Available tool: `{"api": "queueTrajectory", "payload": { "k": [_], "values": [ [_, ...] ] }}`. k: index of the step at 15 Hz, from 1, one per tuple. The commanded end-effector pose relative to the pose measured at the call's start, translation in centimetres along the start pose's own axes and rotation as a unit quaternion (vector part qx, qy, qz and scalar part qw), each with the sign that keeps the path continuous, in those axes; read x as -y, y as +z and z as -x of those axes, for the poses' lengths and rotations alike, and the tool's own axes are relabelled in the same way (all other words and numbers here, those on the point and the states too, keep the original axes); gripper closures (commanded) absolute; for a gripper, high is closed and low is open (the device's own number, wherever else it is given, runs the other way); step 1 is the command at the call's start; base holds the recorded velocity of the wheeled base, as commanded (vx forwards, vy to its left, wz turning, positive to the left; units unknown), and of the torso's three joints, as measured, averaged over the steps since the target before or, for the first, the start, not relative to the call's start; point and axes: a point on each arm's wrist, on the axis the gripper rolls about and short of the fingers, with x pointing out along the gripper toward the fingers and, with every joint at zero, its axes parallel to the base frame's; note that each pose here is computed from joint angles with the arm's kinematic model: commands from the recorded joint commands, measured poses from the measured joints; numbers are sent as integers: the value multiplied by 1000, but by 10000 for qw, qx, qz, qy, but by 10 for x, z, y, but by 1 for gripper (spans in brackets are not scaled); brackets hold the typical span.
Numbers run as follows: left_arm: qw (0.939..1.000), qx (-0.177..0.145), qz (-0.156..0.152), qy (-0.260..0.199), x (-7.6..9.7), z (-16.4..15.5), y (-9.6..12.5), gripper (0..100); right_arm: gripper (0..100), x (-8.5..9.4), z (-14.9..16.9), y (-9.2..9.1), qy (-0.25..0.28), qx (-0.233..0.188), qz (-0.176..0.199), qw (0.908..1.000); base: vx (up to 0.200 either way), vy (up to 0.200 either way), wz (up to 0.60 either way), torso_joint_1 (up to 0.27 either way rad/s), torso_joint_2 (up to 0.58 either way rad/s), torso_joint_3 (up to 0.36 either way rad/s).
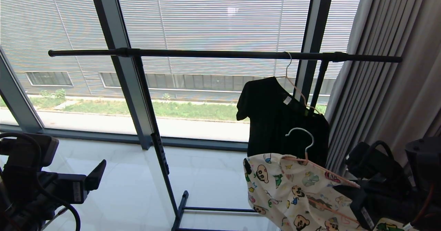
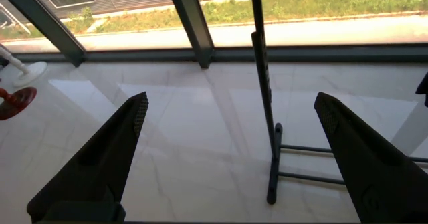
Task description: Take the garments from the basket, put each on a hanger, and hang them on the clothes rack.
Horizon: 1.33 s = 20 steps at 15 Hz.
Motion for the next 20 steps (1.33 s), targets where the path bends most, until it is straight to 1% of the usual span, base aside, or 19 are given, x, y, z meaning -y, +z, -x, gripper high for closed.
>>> {"api": "queueTrajectory", "payload": {
  "k": [1, 3, 6, 7, 10, 12, 13, 14, 17, 20],
  "values": [
    [10000, -7, -3, 4, 0, 0, 0, 0, 100, -7, -12, 4, 143, -131, -170, 9997, 0, 0, 0, 0, 0, 0],
    [10000, -19, -8, -7, 0, 0, -1, 0, 100, -14, -28, 18, 260, -178, -695, 9971, 0, 0, 0, 0, 0, 0],
    [10000, -28, -11, -1, 1, -1, -1, 0, 100, -20, -44, 36, 309, -468, -1111, 9922, 0, 0, 0, 0, 0, 0],
    [10000, -35, -14, -3, 1, -1, -1, 0, 100, -23, -50, 43, 323, -462, -1317, 9897, 0, 0, 0, 0, 0, 0],
    [10000, -49, -19, -6, 1, -1, -2, 0, 100, -39, -68, 71, 102, -176, -1794, 9836, 0, 0, 0, 0, 0, 0],
    [10000, -49, -19, -6, 1, -1, -2, 0, 100, -44, -75, 80, 50, 72, -1867, 9824, 0, 0, 0, 0, 0, 0],
    [10000, -45, -21, -20, 1, -1, -2, 0, 100, -45, -80, 86, 38, 409, -1923, 9805, 0, 0, 0, 0, 0, 0],
    [10000, -52, -16, -22, 1, -1, -2, 0, 100, -44, -80, 91, 59, 629, -1937, 9790, 0, 0, 0, 0, 0, 0],
    [10000, -54, -15, -38, 2, 0, -2, 0, 100, -40, -78, 102, 18, 877, -1744, 9808, 0, 0, 0, 0, 0, 0],
    [10000, -52, -7, -45, 2, 0, -2, 0, 100, -33, -78, 124, -20, 1211, -1729, 9775, 200, 0, 0, -6, 1, 4]
  ]
}}
